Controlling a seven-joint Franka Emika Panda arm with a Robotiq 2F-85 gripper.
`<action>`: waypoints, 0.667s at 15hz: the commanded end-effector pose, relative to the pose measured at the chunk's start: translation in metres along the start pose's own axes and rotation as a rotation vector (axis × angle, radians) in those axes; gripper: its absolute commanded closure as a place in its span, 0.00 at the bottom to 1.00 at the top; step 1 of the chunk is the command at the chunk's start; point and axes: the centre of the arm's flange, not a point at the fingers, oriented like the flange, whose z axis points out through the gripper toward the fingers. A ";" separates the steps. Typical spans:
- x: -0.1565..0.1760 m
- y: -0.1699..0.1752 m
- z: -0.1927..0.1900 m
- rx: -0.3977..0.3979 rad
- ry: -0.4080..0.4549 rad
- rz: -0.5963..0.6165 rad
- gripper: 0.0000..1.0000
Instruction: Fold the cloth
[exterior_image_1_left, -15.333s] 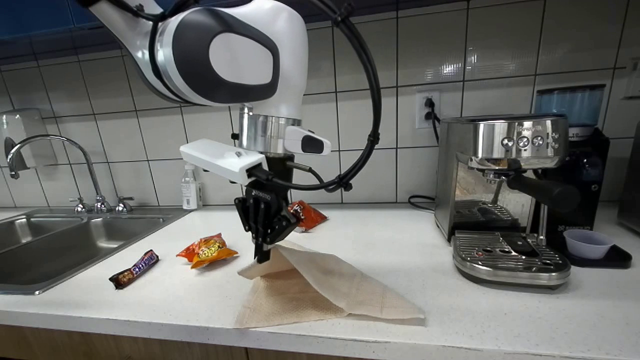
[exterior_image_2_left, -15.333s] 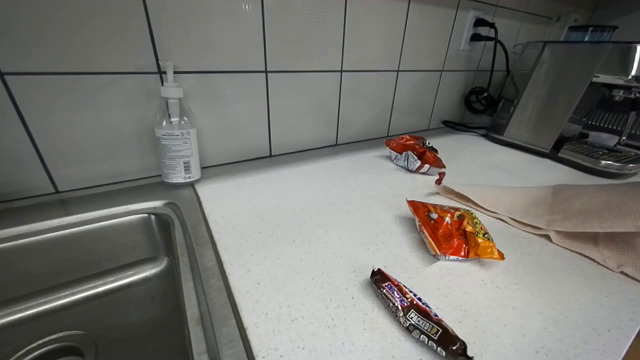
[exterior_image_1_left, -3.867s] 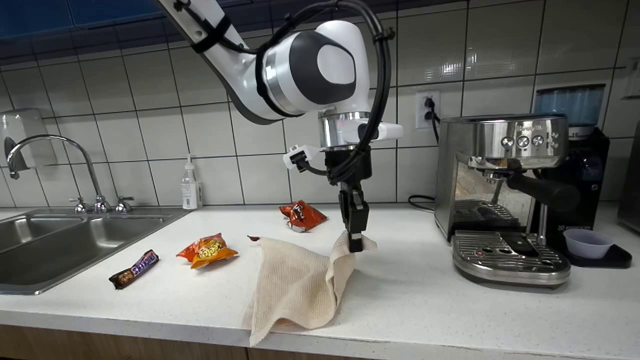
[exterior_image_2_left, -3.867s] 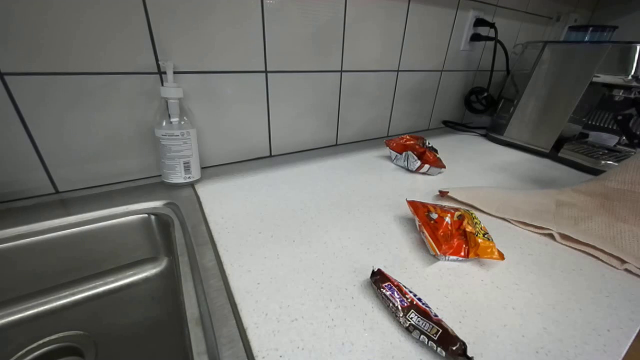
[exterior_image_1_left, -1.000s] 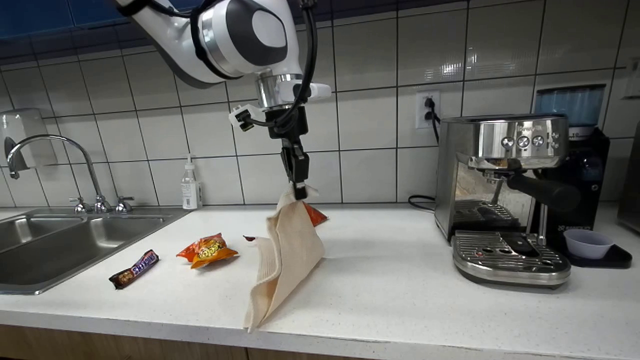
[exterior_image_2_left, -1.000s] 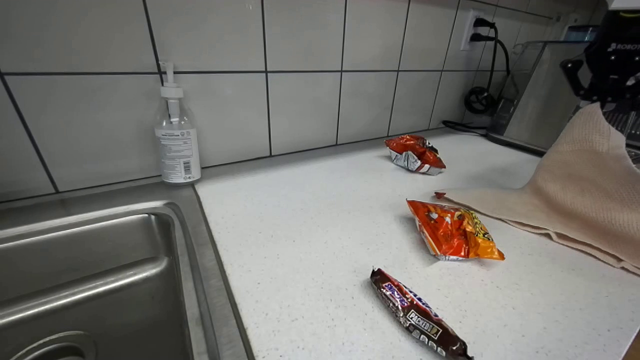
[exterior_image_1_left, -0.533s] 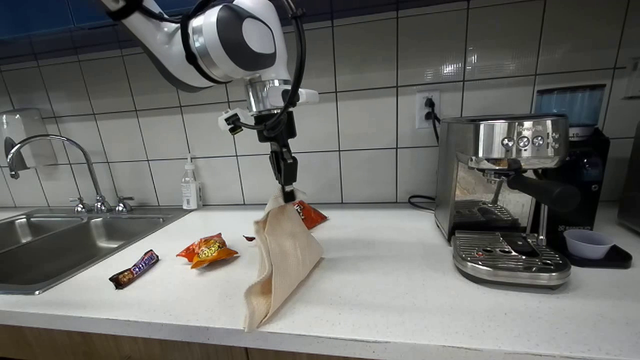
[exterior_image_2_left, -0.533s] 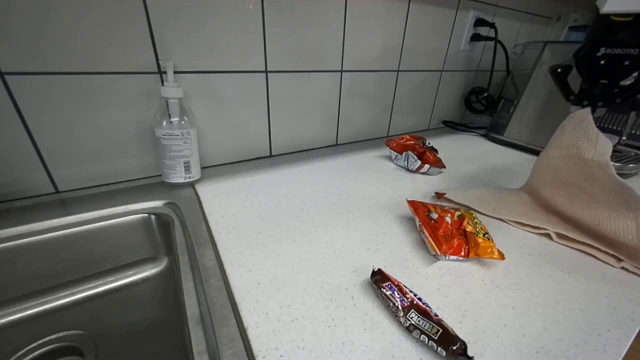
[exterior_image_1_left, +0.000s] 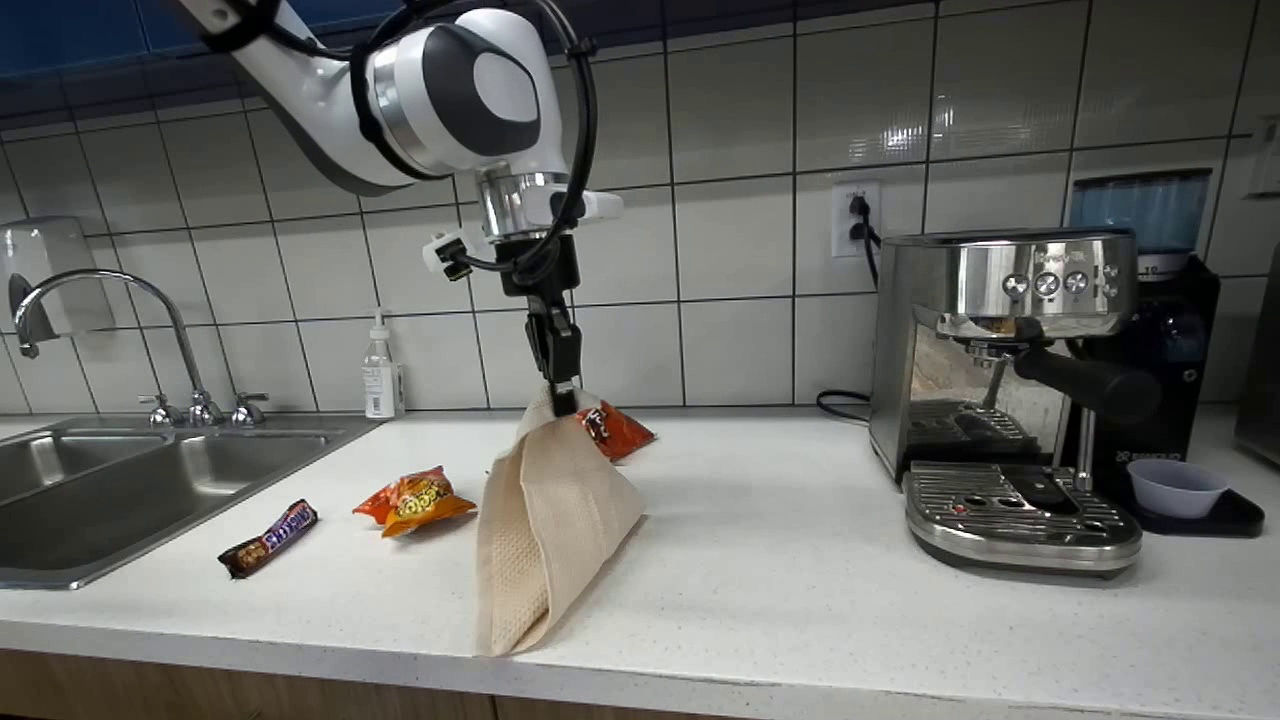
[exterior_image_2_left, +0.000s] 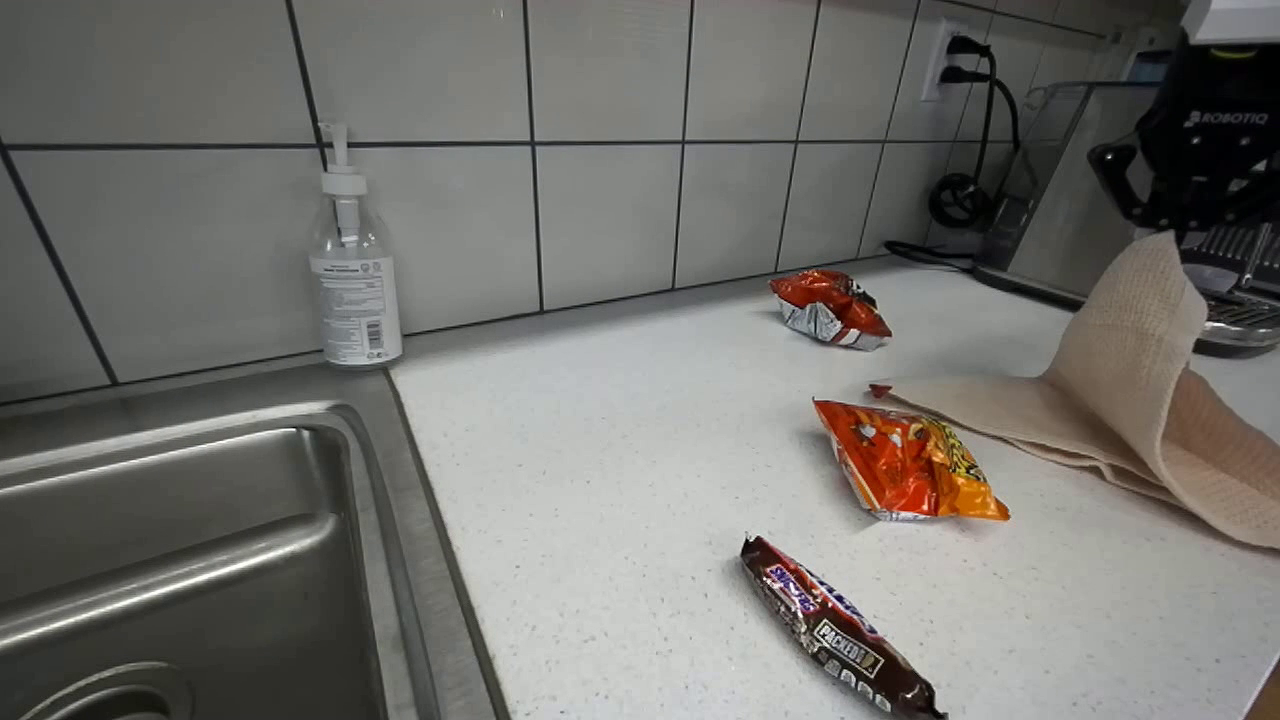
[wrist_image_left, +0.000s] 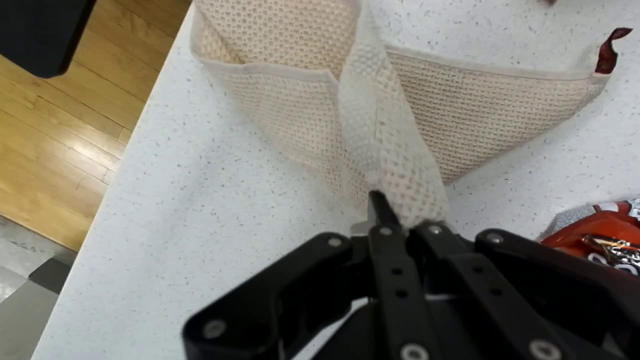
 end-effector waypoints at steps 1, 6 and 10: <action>-0.006 -0.007 -0.002 -0.014 0.009 0.019 0.99; -0.010 -0.017 0.002 -0.028 0.016 0.023 0.99; -0.016 -0.030 0.010 -0.047 0.024 0.031 0.99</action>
